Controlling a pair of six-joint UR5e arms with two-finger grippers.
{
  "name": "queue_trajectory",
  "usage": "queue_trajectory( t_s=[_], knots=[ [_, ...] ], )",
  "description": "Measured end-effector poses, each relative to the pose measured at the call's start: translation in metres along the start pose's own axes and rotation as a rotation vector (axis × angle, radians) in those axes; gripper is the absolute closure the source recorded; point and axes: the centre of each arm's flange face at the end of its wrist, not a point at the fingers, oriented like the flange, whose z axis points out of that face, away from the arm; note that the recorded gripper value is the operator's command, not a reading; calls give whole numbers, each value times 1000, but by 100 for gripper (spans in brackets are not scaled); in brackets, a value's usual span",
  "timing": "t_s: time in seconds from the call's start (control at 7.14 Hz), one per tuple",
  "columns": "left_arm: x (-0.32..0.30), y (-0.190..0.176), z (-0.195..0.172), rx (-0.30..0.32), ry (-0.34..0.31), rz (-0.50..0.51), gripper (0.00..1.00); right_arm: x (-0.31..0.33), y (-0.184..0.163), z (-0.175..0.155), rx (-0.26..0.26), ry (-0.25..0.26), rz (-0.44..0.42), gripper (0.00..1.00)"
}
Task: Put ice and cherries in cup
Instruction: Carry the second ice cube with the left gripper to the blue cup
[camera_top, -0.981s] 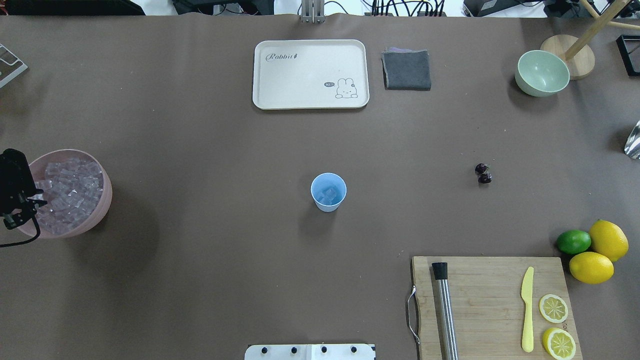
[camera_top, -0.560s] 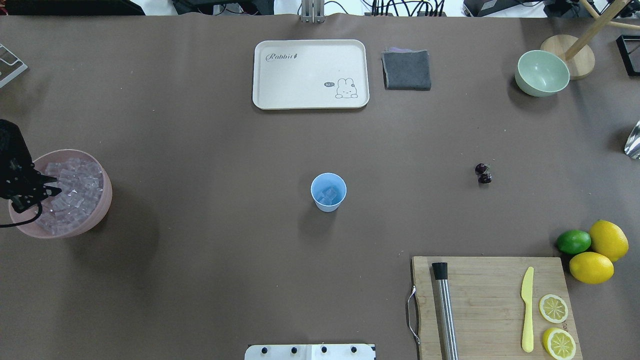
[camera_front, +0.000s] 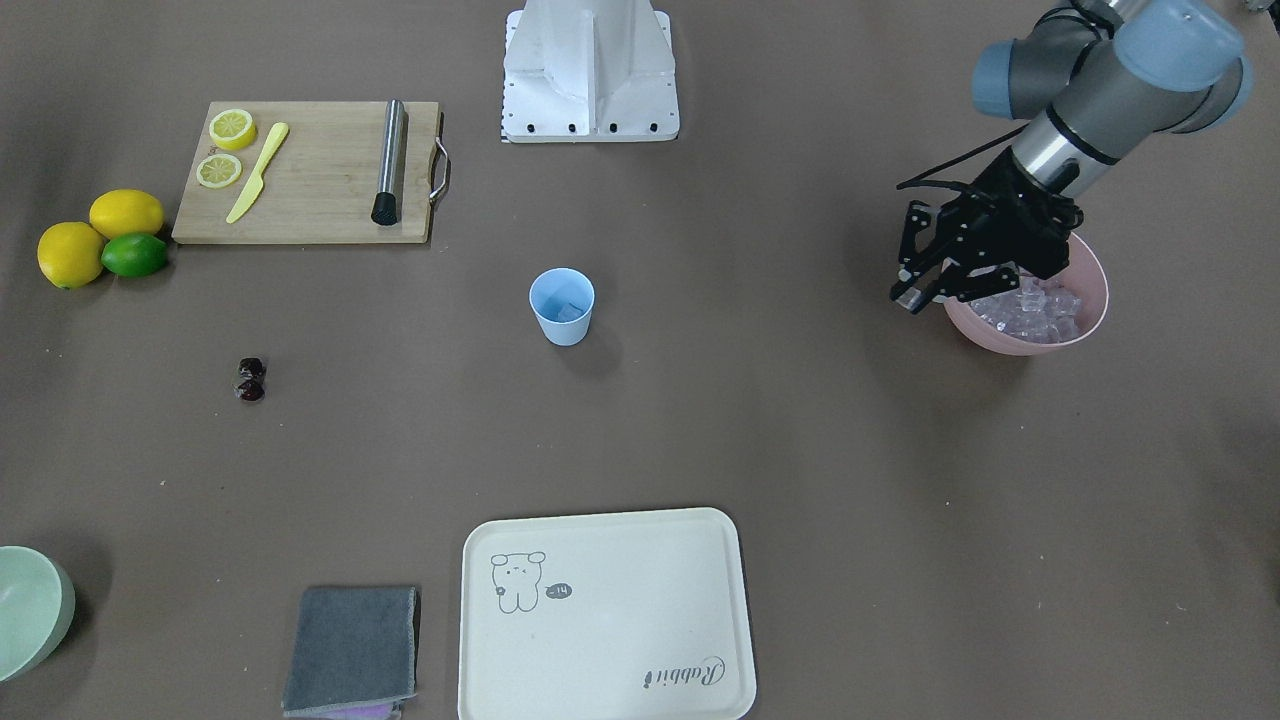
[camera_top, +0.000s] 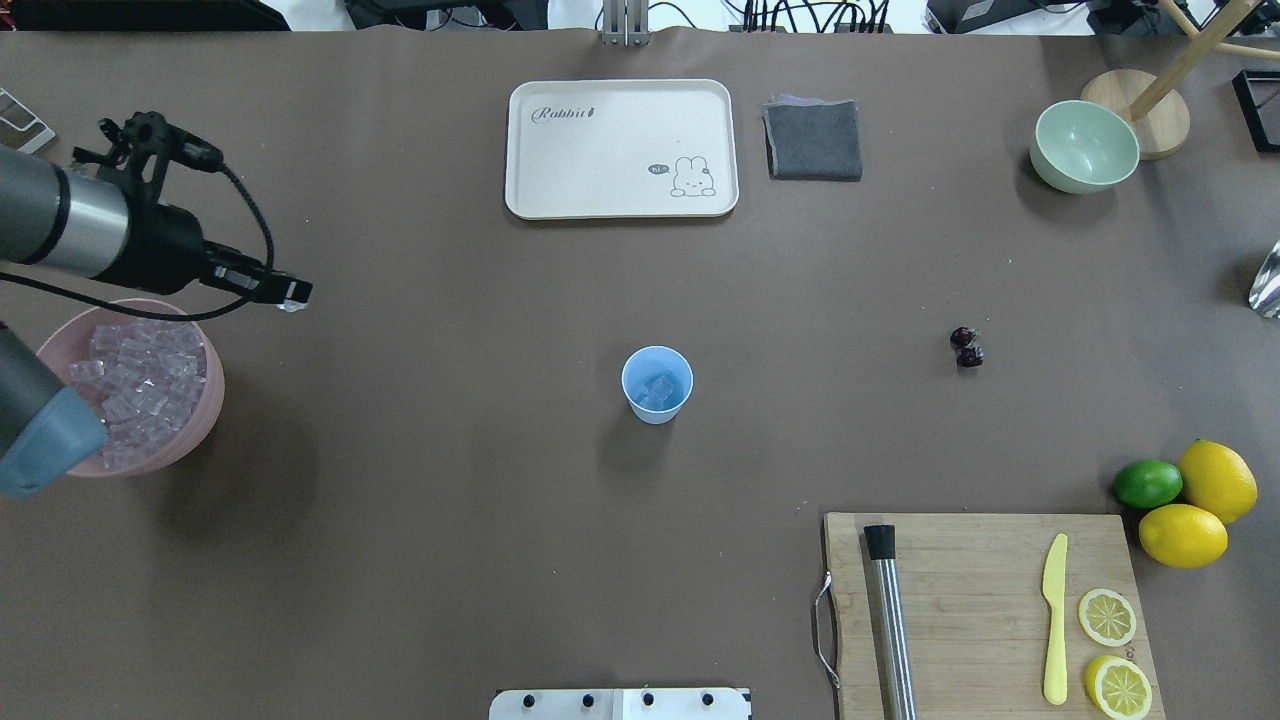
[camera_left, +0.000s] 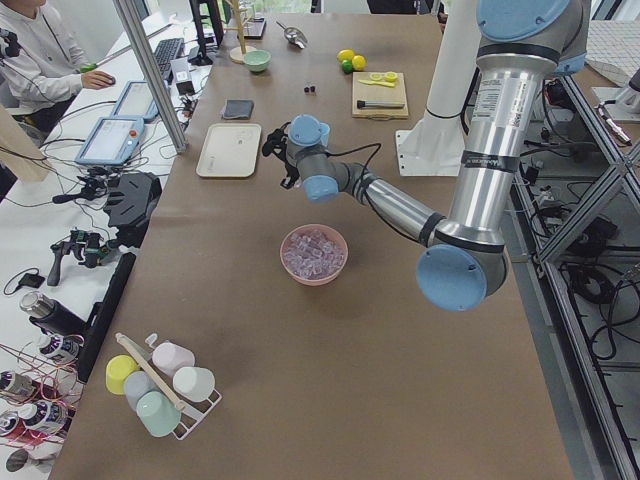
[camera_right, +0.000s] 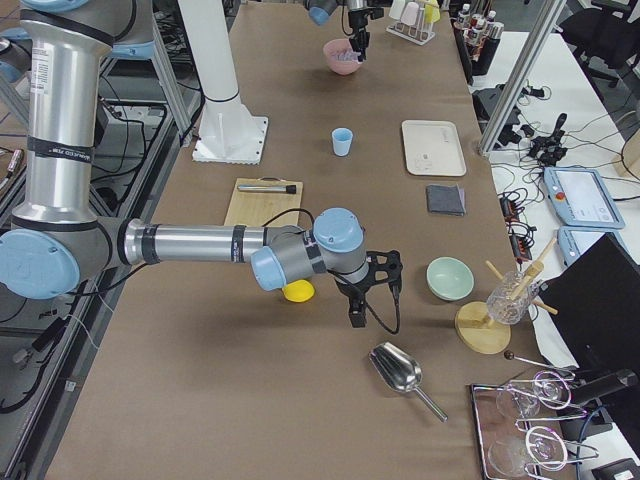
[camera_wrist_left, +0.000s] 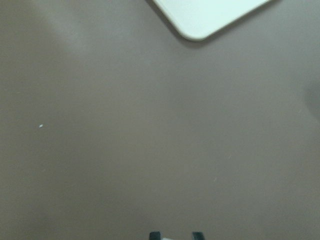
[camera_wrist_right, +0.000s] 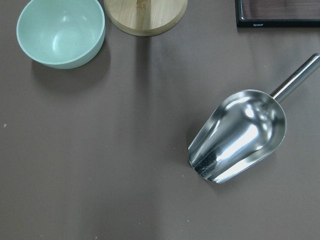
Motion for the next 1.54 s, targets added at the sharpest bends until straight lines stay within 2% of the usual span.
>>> queue_trajectory(
  t_s=[0.14,0.42,0.7,1.12,1.54],
  knots=[
    [57,-13,29,35,34,-99,100,-1,-1,0,1,0,-1,0],
    [171,-6,94,119,71,-230,100,-2,-4,-1,4,-1,-4,0],
    [234,19,129,176,87,-291,100,-4,-5,-2,7,-4,-8,0],
    [286,42,150,244,92,-322,100,-6,-5,-3,8,-7,-12,0],
    [284,22,155,290,66,-329,100,-6,-5,-2,5,-7,-11,0]
  ],
)
